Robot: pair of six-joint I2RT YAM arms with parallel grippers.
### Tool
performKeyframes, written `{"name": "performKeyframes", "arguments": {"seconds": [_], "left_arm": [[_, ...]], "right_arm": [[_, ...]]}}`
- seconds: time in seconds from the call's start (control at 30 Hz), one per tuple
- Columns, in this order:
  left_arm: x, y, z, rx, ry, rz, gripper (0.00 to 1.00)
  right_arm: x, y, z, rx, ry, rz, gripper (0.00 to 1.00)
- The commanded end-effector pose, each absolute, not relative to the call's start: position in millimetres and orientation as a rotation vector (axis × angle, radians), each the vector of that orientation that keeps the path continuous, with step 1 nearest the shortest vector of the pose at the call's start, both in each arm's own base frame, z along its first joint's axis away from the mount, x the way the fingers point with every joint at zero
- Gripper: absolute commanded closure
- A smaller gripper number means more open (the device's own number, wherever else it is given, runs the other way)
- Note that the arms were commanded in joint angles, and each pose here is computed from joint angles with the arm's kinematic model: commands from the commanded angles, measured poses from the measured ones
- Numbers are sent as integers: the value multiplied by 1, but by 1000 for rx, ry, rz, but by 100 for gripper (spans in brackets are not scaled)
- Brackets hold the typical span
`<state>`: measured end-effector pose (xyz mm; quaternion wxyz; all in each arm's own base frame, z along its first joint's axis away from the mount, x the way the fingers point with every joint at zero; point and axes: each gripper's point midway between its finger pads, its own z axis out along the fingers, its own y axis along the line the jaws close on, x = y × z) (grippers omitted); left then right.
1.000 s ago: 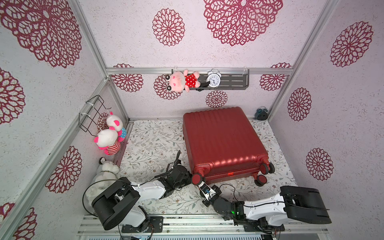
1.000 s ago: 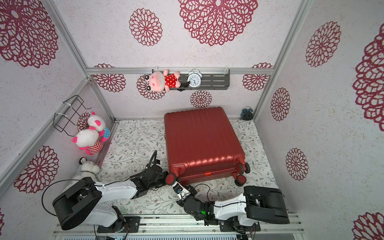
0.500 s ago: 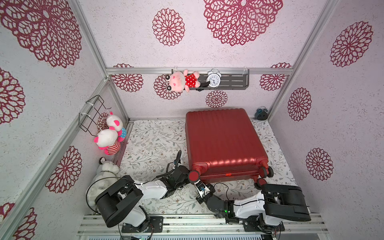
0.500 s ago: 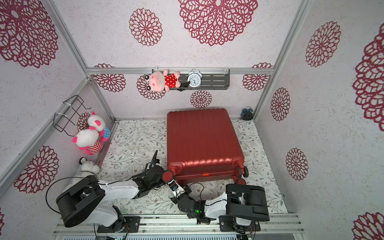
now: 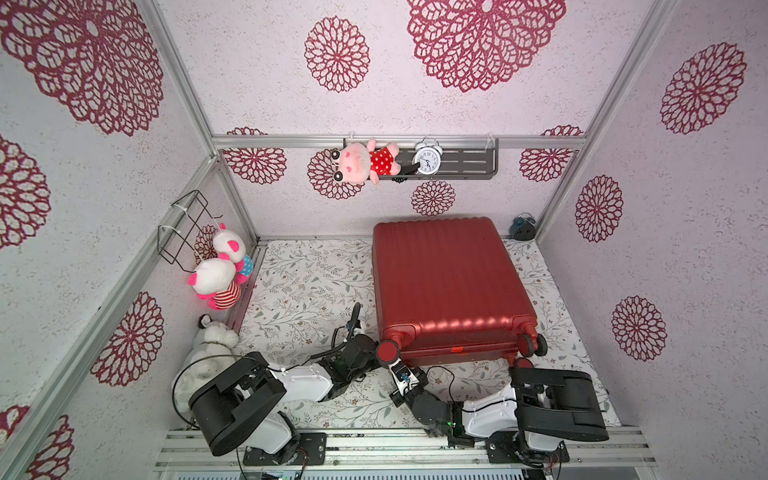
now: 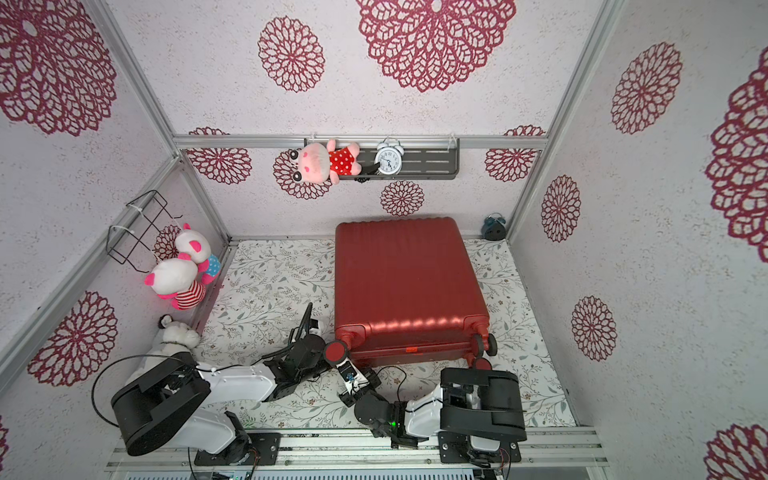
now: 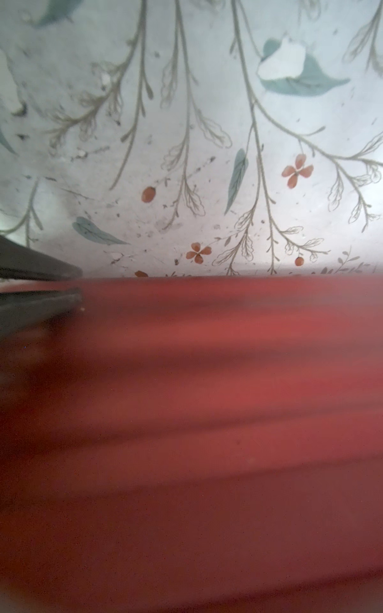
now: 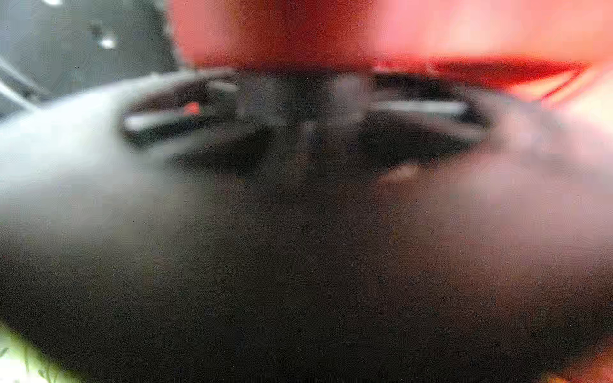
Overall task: Open the suitcase zippers
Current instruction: Unzip the zipper on the suitcase.
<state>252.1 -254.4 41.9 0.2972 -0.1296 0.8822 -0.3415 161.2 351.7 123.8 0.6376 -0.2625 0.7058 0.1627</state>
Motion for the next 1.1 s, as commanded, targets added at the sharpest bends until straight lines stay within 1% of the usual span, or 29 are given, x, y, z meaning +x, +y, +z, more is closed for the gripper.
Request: {"name": "performKeyframes", "arguments": {"seconds": [0.0, 0.13, 0.3, 0.53, 0.63, 0.73, 0.9, 1.07], "left_arm": [[238, -309, 104, -189, 2188, -1281, 88], [235, -296, 105, -221, 2167, -1260, 88], [232, -275, 108, -221, 2173, -1156, 87], [232, -257, 115, -246, 2153, -1090, 87], [230, -238, 118, -273, 2166, -1001, 87], [227, -215, 134, -289, 2162, -903, 86], [222, -185, 174, -298, 2091, -853, 82], [227, -180, 189, -282, 2107, -862, 81]], "right_arm": [[143, 390, 123, -689, 1619, 556, 100], [152, 388, 120, -659, 1646, 547, 100], [153, 395, 119, -676, 1654, 556, 100], [155, 404, 116, -694, 1668, 551, 100], [155, 402, 115, -691, 1671, 549, 100], [155, 399, 115, -686, 1673, 550, 100], [153, 400, 117, -694, 1667, 558, 100], [152, 403, 119, -698, 1661, 572, 100]]}}
